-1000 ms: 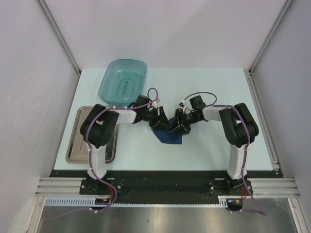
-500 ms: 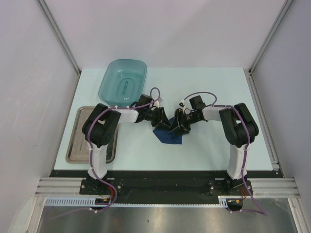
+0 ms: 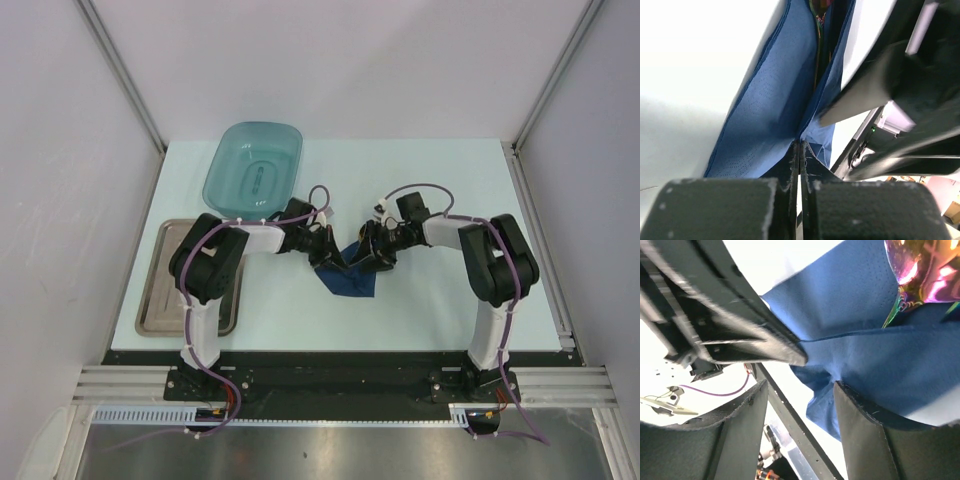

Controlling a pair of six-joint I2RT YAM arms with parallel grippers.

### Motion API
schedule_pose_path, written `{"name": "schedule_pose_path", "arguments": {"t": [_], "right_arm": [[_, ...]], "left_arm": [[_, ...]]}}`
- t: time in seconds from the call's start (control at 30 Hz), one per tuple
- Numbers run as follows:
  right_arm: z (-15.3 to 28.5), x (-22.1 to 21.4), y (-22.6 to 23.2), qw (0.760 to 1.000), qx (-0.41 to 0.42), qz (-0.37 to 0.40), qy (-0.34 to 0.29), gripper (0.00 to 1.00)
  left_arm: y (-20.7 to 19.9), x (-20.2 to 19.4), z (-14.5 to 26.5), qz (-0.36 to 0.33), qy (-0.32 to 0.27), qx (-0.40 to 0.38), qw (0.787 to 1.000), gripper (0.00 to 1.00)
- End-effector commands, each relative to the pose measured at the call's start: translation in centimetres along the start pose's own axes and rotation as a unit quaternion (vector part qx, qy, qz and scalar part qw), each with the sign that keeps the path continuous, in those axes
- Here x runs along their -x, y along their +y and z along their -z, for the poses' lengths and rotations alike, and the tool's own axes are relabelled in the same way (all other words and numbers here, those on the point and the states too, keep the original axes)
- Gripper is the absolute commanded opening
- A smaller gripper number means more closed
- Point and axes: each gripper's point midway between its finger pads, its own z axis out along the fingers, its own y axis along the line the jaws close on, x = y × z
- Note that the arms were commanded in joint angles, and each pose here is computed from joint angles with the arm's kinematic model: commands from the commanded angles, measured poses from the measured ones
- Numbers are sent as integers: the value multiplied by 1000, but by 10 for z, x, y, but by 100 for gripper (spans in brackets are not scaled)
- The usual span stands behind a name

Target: Place the utensils on the paper napkin and roll it up

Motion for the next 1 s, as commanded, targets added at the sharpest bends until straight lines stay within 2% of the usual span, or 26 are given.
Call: {"name": "schedule_pose_path", "arguments": {"t": [0.0, 0.1, 0.2, 0.3, 0.4, 0.53, 0.97], "right_arm": [[35, 26, 40, 996, 34, 66, -55, 60], [56, 35, 49, 992, 46, 86, -81, 56], [68, 39, 41, 990, 33, 100, -99, 46], [66, 39, 29, 990, 5, 101, -97, 29], [59, 36, 23, 991, -11, 97, -88, 17], [47, 36, 19, 991, -30, 106, -81, 7], [13, 39, 2, 989, -74, 112, -65, 3]], "left_arm": [[-8, 1, 6, -16, -8, -2, 1000, 0], [-6, 1, 5, -14, -8, 1, 1000, 0], [-6, 1, 6, -15, -11, 3, 1000, 0], [-5, 0, 8, -13, -11, 7, 1000, 0], [-3, -3, 10, -5, -13, 10, 1000, 0], [-2, -3, 12, -6, -19, 15, 1000, 0], [-2, 0, 14, -9, -27, 17, 999, 0]]}}
